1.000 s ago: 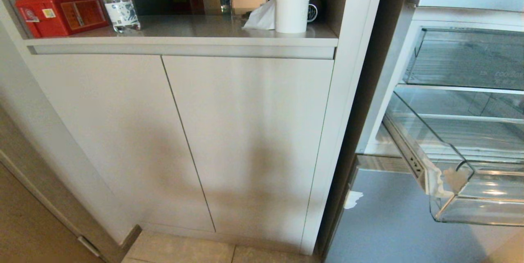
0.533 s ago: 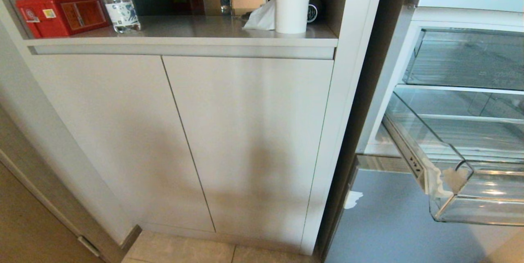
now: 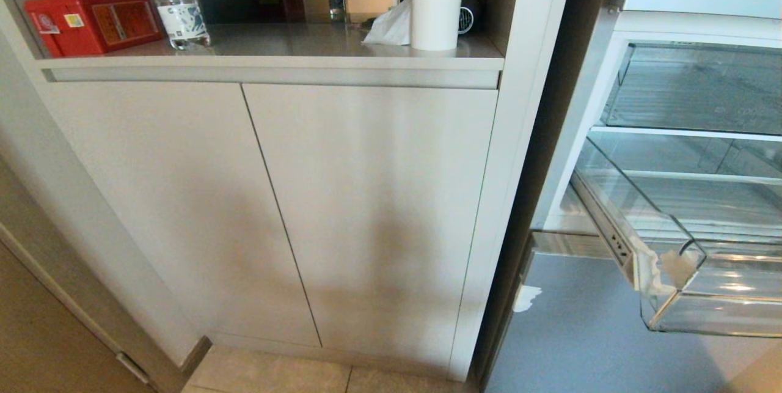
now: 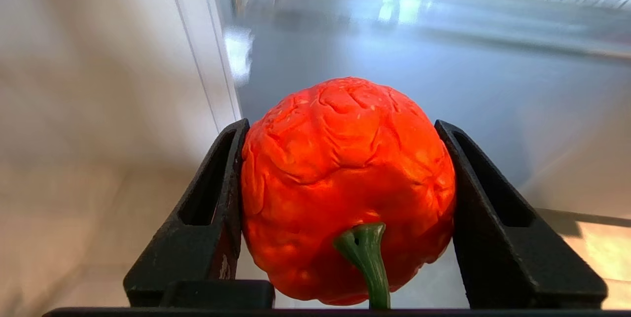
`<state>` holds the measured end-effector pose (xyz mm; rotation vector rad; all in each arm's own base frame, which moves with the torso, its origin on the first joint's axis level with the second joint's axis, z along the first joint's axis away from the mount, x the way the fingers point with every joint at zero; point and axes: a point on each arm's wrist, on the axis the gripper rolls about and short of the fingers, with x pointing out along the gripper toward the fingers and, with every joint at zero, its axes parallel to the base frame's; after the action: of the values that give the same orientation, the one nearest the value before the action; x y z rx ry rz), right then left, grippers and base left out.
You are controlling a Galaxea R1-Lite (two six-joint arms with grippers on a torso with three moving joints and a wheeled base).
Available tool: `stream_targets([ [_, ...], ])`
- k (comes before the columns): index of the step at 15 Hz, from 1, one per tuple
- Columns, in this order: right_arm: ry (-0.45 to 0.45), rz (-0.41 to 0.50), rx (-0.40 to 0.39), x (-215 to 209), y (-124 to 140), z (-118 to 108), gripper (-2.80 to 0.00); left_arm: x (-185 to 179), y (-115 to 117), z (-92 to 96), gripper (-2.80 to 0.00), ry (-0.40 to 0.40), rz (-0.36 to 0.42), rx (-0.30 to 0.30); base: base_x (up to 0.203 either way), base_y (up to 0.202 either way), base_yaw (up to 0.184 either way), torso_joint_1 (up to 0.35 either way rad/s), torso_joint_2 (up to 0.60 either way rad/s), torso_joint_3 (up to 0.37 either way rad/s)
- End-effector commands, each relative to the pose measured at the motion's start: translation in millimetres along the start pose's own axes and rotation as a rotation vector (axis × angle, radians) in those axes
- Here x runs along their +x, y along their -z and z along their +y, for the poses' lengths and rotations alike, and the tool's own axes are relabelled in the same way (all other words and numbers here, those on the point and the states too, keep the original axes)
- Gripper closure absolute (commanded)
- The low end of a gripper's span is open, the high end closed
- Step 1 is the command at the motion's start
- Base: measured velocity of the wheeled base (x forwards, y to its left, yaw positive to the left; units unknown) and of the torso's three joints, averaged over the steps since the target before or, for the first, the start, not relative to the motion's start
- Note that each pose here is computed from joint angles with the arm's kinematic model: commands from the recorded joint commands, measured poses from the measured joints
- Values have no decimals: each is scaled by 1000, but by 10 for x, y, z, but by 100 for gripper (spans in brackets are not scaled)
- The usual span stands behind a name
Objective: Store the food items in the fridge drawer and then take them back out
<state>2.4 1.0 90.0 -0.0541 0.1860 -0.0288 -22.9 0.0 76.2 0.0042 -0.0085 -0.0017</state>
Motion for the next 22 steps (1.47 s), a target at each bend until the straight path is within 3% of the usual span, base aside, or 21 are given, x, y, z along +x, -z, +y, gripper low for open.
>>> stream_targets([
  [1,-70,27,-38,-32,84,2,0,1,4,0,0,0,1,0,0,0,0,0,0,0],
  [6,-46,-183,-25,-222,202,-3,0,1,4,0,0,0,1,0,0,0,0,0,0,0],
  [14,-22,-175,-15,-219,203,-8,0,1,4,0,0,0,1,0,0,0,0,0,0,0],
  [22,-19,-174,-4,-219,203,-9,0,1,4,0,0,0,1,0,0,7,-163,3,3,2],
])
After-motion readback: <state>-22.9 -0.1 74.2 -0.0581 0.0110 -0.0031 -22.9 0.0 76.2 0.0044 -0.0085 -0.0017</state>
